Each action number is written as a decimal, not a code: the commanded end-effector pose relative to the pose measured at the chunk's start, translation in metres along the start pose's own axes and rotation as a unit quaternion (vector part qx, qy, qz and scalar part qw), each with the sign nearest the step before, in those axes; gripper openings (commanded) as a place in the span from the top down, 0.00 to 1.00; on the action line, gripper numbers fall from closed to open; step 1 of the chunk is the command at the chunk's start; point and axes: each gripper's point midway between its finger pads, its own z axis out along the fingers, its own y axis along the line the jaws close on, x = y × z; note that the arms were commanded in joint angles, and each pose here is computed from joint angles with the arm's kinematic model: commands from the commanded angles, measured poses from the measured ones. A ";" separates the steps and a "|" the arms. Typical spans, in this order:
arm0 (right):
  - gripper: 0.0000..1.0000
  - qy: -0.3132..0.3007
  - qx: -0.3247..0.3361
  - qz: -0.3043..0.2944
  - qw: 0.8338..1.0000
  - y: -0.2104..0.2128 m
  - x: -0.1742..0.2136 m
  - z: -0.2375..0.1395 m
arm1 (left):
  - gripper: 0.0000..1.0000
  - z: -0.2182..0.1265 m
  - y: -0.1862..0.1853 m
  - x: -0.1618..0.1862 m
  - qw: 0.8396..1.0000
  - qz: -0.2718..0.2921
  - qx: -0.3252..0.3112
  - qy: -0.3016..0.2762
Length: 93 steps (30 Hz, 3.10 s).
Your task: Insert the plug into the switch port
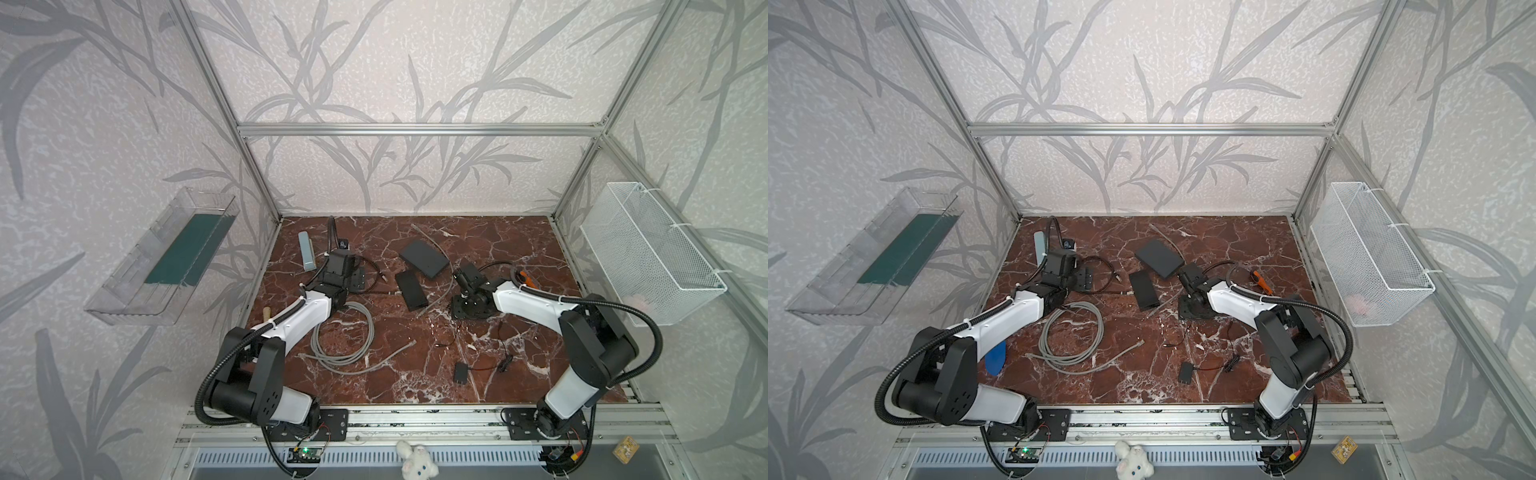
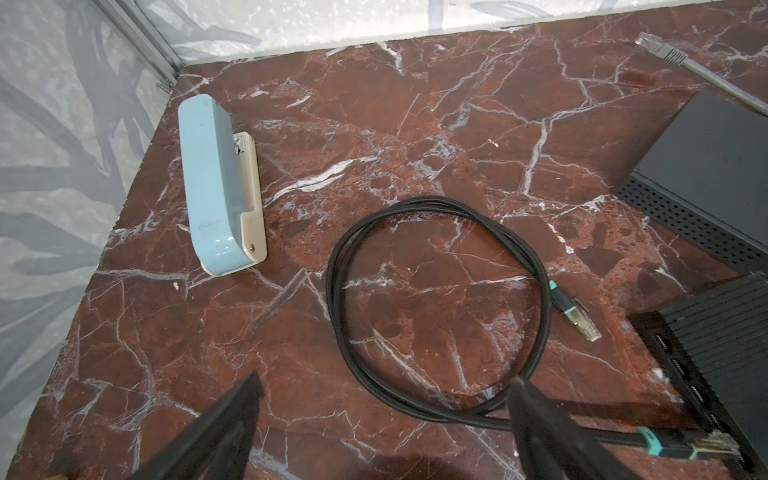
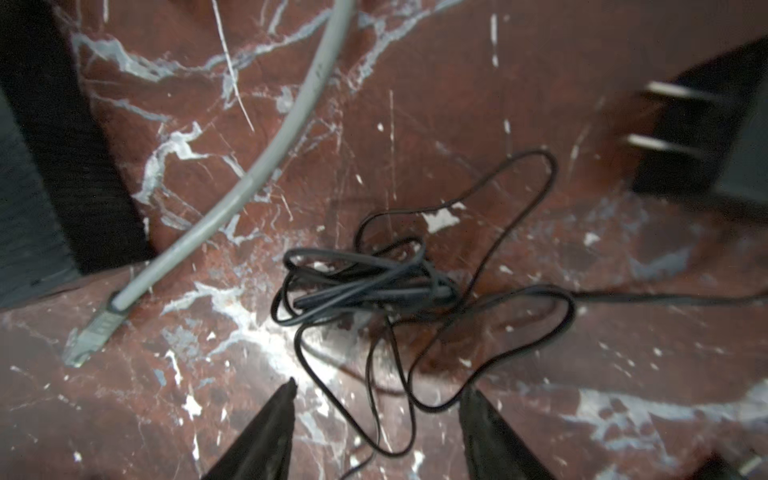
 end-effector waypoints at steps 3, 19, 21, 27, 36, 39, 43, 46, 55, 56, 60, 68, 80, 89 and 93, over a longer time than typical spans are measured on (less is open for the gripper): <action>0.61 0.036 0.042 0.019 0.998 -0.011 0.002 0.018 | 0.06 -0.004 0.001 -0.018 1.000 0.002 -0.016 -0.015; 0.76 -0.009 0.019 0.058 0.998 -0.094 -0.148 0.052 | 0.07 -0.001 -0.012 -0.028 1.000 0.019 -0.003 -0.015; 0.73 -0.012 0.004 0.056 0.998 -0.092 -0.158 0.051 | 0.08 0.002 -0.020 -0.026 0.999 0.030 0.008 -0.007; 0.48 -0.026 -0.058 0.029 0.998 -0.067 -0.145 0.000 | 0.10 0.011 -0.061 -0.015 0.996 0.051 0.068 0.033; 0.29 -0.052 -0.101 -0.154 0.982 0.024 -0.071 -0.058 | 0.09 0.022 -0.052 -0.012 0.998 0.001 0.014 0.069; 0.24 -0.059 -0.145 -0.211 0.965 0.080 -0.064 -0.061 | 0.08 0.023 -0.045 -0.015 0.997 0.001 -0.005 0.079; 0.18 -0.032 -0.155 -0.274 0.949 0.134 -0.059 -0.039 | 0.08 0.026 -0.034 -0.013 0.995 -0.017 -0.028 0.092; 0.13 -0.014 -0.141 -0.296 0.945 0.145 -0.058 -0.016 | 0.08 0.025 -0.027 -0.009 0.994 -0.035 -0.036 0.099; 0.11 0.013 -0.118 -0.337 0.934 0.144 -0.054 0.013 | 0.08 0.016 -0.014 -0.004 0.993 -0.042 -0.049 0.097; 0.12 0.018 -0.115 -0.343 0.932 0.142 -0.051 0.016 | 0.08 0.016 -0.012 -0.004 0.993 -0.041 -0.052 0.097; 0.16 0.036 -0.098 -0.364 0.925 0.137 -0.040 0.031 | 0.08 0.015 -0.009 -0.006 0.993 -0.036 -0.058 0.095; 0.40 0.038 -0.071 -0.391 0.917 0.125 -0.036 0.035 | 0.09 0.014 -0.009 -0.010 0.993 -0.037 -0.058 0.092; 0.36 0.082 -0.092 -0.449 0.885 0.098 0.005 0.016 | 0.09 0.018 -0.021 -0.013 0.993 -0.030 -0.032 0.111; 0.21 0.021 -0.109 -0.314 0.943 0.076 -0.045 -0.041 | 0.09 0.021 -0.024 -0.011 0.992 -0.030 -0.031 0.121; 0.21 0.016 -0.105 -0.183 0.977 0.047 -0.058 -0.048 | 0.09 0.022 -0.021 -0.010 0.991 -0.024 -0.039 0.122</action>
